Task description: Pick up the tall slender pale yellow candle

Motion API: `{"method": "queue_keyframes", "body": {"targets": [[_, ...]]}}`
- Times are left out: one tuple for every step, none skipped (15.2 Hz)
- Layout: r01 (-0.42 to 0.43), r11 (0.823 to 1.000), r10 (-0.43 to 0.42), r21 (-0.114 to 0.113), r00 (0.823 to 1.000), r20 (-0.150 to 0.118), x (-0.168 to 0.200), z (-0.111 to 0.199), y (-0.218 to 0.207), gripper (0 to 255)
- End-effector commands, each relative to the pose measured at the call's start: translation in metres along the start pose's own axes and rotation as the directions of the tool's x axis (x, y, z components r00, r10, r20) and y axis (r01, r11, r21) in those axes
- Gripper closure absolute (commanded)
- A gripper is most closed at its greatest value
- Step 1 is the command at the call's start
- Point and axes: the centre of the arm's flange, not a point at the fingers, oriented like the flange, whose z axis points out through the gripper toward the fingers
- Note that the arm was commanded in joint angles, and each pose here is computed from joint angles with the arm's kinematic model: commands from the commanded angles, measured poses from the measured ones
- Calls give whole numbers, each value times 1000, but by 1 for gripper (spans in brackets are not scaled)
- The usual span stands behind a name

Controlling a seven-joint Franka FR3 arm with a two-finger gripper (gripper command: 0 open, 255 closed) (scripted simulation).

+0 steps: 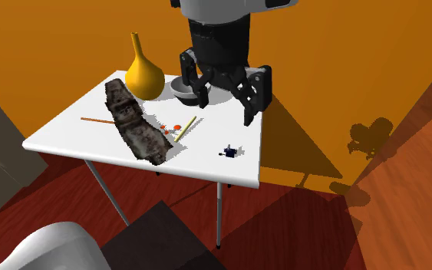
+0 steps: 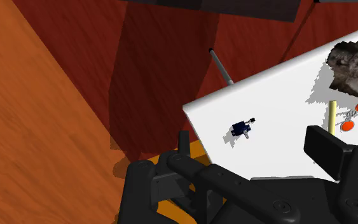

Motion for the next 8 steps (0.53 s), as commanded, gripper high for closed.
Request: {"method": "queue_keyframes", "body": {"targets": [[0,1000,0,0,1000,0,0,0,0,0],[3,1000,-3,1,1000,0,5,9,-8,0],[7,1000,-7,2,1000,0,10,18,-17,0],[10,1000,-10,3,1000,0,15,27,-25,0],[13,1000,-13,4,1000,0,20,35,-33,0],[16,1000,-16,4,1000,0,25,44,-42,0],[20,1000,-20,5,1000,0,30,53,-50,0],[23,1000,-23,6,1000,0,35,62,-58,0]]}}
